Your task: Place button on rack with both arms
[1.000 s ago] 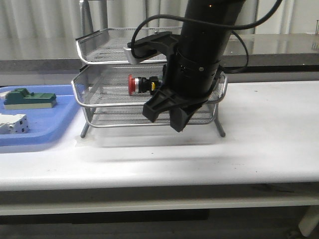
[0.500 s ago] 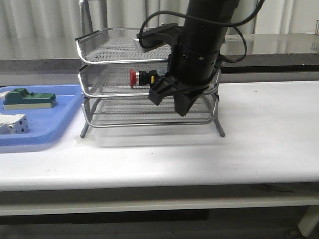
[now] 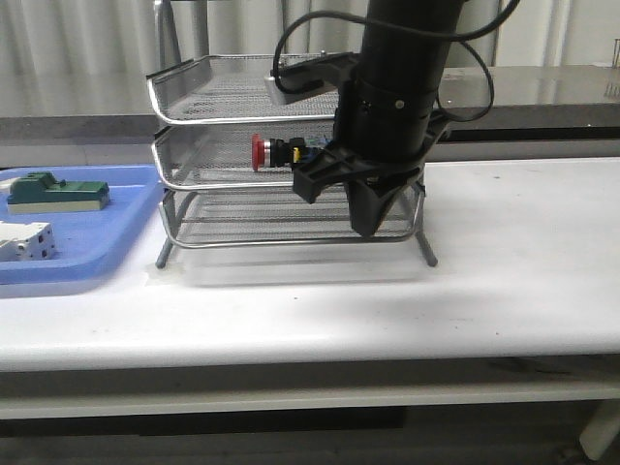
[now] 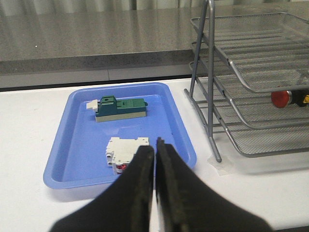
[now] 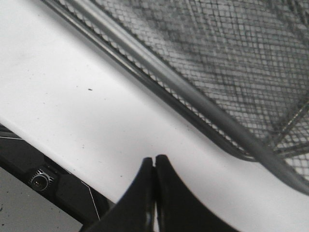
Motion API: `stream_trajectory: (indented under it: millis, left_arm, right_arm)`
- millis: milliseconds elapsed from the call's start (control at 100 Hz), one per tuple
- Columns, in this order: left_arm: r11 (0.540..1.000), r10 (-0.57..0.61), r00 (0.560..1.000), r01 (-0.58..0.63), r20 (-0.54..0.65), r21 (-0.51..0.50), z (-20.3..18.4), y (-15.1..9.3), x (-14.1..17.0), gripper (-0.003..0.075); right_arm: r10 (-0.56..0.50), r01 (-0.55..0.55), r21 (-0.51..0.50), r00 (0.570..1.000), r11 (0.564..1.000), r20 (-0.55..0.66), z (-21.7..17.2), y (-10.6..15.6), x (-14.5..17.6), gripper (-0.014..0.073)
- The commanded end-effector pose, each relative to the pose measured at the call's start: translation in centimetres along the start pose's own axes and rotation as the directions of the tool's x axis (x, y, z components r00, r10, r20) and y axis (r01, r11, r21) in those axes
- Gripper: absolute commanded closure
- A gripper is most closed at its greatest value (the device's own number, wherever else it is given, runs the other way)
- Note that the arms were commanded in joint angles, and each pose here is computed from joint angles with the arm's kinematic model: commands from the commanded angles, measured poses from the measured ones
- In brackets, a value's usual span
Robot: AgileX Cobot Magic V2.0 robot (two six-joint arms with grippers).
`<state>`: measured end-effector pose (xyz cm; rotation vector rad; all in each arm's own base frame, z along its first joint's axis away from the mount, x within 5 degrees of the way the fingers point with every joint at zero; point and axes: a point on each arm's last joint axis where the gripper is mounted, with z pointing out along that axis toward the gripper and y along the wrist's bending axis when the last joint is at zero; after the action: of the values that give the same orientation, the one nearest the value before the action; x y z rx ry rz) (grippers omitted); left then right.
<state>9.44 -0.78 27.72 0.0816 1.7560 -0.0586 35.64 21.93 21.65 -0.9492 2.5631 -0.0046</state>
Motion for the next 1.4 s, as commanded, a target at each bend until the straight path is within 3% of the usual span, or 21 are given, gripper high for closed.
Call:
stream_trajectory:
  millis: [0,180,400,620,810,1140,1390]
  left_arm:
    - [0.999,-0.022,0.996,0.025,0.091,-0.026,-0.1,0.3,-1.5,0.0716]
    - [0.999,-0.022,0.996,0.025,0.091,-0.026,-0.1,0.3,-1.5,0.0716]
    - [0.999,-0.022,0.996,0.025,0.091,-0.026,-0.1,0.3,-1.5,0.0716]
    - [0.999,-0.022,0.996,0.025,0.091,-0.026,-0.1,0.3,-1.5,0.0716]
    - [0.999,-0.022,0.996,0.025,0.091,-0.026,-0.1,0.3,-1.5,0.0716]
    - [0.999,-0.022,0.996,0.025,0.091,-0.026,-0.1,0.3,-1.5,0.0716]
    - [0.999,-0.022,0.996,0.025,0.091,-0.026,-0.1,0.3,-1.5,0.0716]
  right_arm:
    - [0.017,-0.02,0.021,0.992,1.0,0.123,-4.4,-0.8,-1.2,0.0655]
    - [0.042,-0.049,0.041,0.988,0.998,0.15,-6.7,-2.1,-0.6,0.0655]
    - [0.134,-0.152,0.082,0.972,0.985,0.195,-9.7,-5.4,2.7,0.0655]
    - [0.258,-0.306,0.134,0.922,0.942,0.29,-13.1,-8.7,7.4,0.0655]
    - [0.343,-0.428,0.171,0.861,0.887,0.377,-15.8,-10.0,12.1,0.0655]
    - [0.384,-0.571,0.194,0.729,0.798,0.566,-19.7,-8.4,19.6,0.0655]
    - [0.312,-0.58,0.191,0.654,0.792,0.689,-21.4,-5.0,23.8,0.0655]
